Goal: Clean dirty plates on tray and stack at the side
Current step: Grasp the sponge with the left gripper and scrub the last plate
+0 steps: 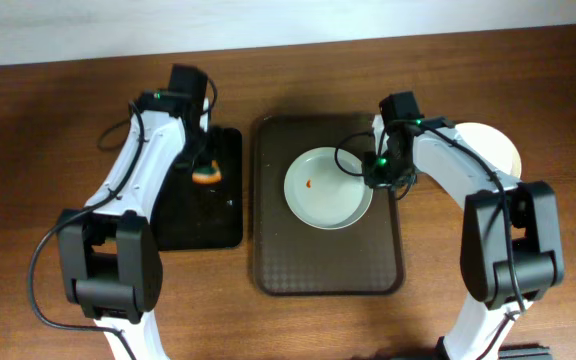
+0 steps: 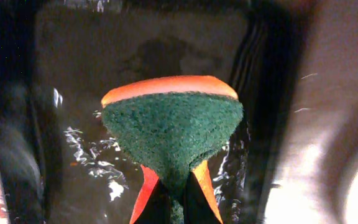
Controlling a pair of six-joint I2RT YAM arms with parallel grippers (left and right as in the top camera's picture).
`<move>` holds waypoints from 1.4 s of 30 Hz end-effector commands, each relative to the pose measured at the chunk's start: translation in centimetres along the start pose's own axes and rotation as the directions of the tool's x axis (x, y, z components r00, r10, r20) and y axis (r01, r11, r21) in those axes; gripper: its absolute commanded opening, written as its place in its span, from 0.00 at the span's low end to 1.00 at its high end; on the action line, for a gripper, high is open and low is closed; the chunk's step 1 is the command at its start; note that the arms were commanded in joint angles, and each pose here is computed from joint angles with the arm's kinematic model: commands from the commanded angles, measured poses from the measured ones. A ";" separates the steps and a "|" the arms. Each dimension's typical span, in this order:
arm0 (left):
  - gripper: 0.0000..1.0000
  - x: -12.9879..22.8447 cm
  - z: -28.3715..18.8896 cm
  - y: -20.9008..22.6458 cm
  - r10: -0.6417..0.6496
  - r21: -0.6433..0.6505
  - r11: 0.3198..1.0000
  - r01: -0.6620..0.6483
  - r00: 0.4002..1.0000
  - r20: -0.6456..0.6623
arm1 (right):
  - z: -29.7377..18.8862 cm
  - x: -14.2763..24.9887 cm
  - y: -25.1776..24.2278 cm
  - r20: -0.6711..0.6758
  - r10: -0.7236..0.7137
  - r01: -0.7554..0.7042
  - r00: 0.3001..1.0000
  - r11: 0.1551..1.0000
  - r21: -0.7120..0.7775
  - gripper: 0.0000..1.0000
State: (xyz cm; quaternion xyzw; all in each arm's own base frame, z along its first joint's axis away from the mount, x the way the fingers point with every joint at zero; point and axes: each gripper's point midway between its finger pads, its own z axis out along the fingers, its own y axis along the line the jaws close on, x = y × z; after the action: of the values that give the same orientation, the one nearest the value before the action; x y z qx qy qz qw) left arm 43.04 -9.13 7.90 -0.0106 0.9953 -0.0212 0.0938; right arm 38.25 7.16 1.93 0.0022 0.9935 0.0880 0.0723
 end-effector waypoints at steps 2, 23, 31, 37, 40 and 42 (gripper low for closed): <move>0.00 -3.4 -5.1 -6.7 0.042 0.260 0.963 -0.073 0.992 0.121 | 1.7 1.2 -0.5 -0.051 0.007 -0.006 0.999 1.000 0.015 0.10; 0.00 5.0 7.9 -20.0 0.222 0.181 0.961 -0.208 0.973 -0.066 | 1.8 0.8 -0.5 -0.034 0.011 -0.011 0.999 1.000 0.016 0.04; 0.00 1.3 5.7 -12.1 0.260 -0.341 0.912 -0.227 0.964 0.055 | 1.8 1.2 -0.6 -0.049 0.014 -0.013 0.999 1.000 0.018 0.04; 0.00 -0.4 0.6 -10.8 0.204 -0.381 0.910 -0.165 0.977 0.064 | 1.8 1.5 -0.9 -0.060 0.050 -0.048 0.997 0.998 0.034 0.04; 0.00 -1.8 -3.8 -7.5 0.127 -0.402 0.911 -0.093 0.990 0.059 | 1.8 1.6 -0.9 -0.065 0.051 -0.048 0.997 0.998 0.035 0.04; 0.00 -2.4 -5.9 -4.3 0.035 -0.371 0.928 -0.020 0.999 0.034 | 1.8 1.6 -0.9 -0.064 0.051 -0.048 0.997 0.998 0.034 0.04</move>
State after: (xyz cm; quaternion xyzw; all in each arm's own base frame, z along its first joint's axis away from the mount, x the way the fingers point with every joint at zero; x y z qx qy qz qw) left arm 43.04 -16.86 11.48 0.0447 0.9779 0.1780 0.1000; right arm 37.40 7.86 0.75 0.0146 0.9933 0.1038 0.0486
